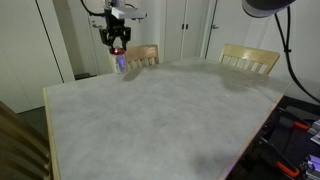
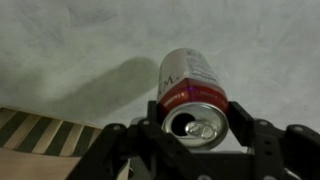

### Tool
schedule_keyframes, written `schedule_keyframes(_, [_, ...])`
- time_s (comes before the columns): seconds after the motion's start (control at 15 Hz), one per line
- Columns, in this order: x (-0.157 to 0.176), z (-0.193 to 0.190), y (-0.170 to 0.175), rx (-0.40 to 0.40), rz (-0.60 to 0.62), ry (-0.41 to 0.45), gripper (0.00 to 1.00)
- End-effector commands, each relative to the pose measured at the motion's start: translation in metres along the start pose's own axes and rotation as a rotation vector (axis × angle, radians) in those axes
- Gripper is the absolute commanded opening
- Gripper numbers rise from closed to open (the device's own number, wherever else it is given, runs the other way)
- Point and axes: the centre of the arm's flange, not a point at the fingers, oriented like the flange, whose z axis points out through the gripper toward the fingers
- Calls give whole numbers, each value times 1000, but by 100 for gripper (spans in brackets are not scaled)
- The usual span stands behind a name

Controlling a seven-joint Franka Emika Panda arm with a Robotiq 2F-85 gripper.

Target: Move the can from left to right

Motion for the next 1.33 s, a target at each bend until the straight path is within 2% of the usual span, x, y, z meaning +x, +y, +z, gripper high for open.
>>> schedule_keyframes(0.0, [-24, -14, 33, 7, 53, -20, 45])
schedule_keyframes(0.53, [-43, -28, 108, 49, 120, -2, 45])
schedule_keyframes(0.8, [-58, -22, 155, 62, 162, -16, 45])
schedule_keyframes(1.27, [-87, -18, 235, 11, 264, -80, 45])
